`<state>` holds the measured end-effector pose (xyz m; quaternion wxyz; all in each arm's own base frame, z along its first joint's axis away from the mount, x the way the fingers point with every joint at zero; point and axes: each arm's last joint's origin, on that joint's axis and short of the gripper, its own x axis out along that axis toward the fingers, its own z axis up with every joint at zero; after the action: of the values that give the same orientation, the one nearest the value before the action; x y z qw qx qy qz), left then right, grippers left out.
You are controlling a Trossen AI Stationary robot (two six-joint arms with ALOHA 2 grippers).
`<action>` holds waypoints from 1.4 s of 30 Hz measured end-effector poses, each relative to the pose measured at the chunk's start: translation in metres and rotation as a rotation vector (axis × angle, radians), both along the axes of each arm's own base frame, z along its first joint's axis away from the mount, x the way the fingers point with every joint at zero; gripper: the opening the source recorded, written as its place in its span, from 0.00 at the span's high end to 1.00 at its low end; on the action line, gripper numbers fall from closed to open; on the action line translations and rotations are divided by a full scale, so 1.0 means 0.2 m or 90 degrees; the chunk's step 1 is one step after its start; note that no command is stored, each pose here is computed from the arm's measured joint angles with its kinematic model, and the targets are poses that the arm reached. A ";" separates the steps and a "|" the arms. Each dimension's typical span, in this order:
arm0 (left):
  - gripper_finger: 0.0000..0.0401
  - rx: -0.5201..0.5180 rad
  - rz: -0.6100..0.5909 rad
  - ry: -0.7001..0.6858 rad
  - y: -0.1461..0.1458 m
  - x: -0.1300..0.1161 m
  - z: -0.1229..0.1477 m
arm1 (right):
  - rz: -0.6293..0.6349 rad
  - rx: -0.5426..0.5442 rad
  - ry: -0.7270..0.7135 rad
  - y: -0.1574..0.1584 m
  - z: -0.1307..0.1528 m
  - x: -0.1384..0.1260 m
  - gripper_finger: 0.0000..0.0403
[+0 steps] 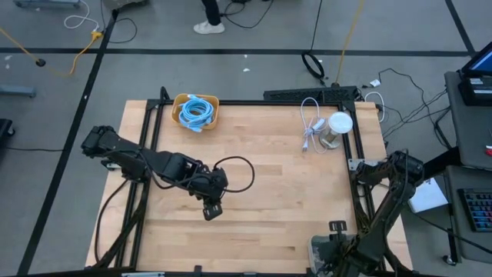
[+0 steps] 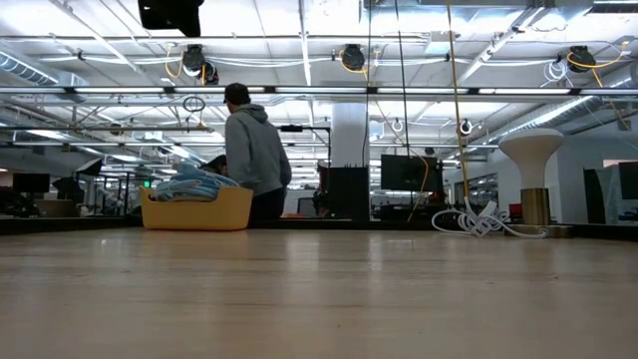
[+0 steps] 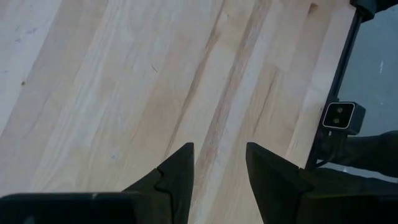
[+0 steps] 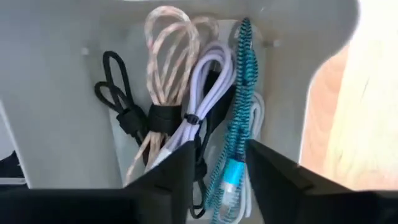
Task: Pick & Place USB Port
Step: Return to Home Position
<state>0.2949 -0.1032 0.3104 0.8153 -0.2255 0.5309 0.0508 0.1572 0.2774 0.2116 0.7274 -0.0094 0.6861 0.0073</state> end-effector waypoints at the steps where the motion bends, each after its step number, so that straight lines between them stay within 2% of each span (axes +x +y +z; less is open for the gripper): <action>1: 0.63 0.000 0.000 0.000 0.00 0.00 0.00 | -0.001 0.001 0.002 0.00 0.00 0.00 0.63; 5: 0.63 0.003 0.005 -0.001 0.00 0.00 0.00 | -0.007 0.013 -0.005 -0.01 0.03 -0.01 0.52; 8: 0.63 0.008 0.007 -0.010 0.00 0.01 0.00 | -0.006 0.019 -0.043 -0.07 0.13 -0.01 0.49; 10: 0.63 0.011 0.008 -0.027 0.00 0.02 0.01 | -0.030 -0.009 -0.089 -0.16 0.23 0.00 0.49; 15: 0.63 0.019 0.020 -0.092 0.01 0.06 0.03 | -0.142 -0.121 -0.343 -0.53 0.62 0.05 0.54; 19: 0.63 0.023 0.042 -0.142 0.04 0.10 0.05 | -0.309 -0.132 -0.596 -0.87 0.93 0.00 0.63; 23: 0.63 0.019 0.051 -0.159 0.05 0.11 0.06 | -0.306 -0.131 -0.703 -1.10 1.06 -0.15 0.79; 26: 0.63 0.015 0.054 -0.158 0.06 0.11 0.06 | -0.206 -0.118 -0.726 -1.19 1.06 -0.26 0.96; 28: 0.63 0.015 0.054 -0.158 0.06 0.11 0.06 | -0.136 -0.085 -0.731 -1.23 1.03 -0.33 0.97; 31: 0.63 0.009 0.063 -0.156 0.06 0.11 0.06 | -0.076 -0.021 -0.737 -1.27 0.93 -0.42 0.96; 36: 0.63 -0.007 0.079 -0.152 0.06 0.11 0.06 | -0.089 0.031 -0.703 -1.32 0.60 -0.52 0.99; 39: 0.63 -0.025 0.086 -0.143 0.05 0.11 0.06 | -0.088 0.081 -0.730 -1.31 0.42 -0.53 0.99; 42: 0.63 -0.040 0.090 -0.137 0.05 0.11 0.06 | -0.085 0.134 -0.779 -1.31 0.30 -0.53 1.00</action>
<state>0.3169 -0.0930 0.3224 0.8545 -0.2918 0.4244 0.0668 0.0511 0.0155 0.2711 0.9846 0.1024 0.1398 0.0225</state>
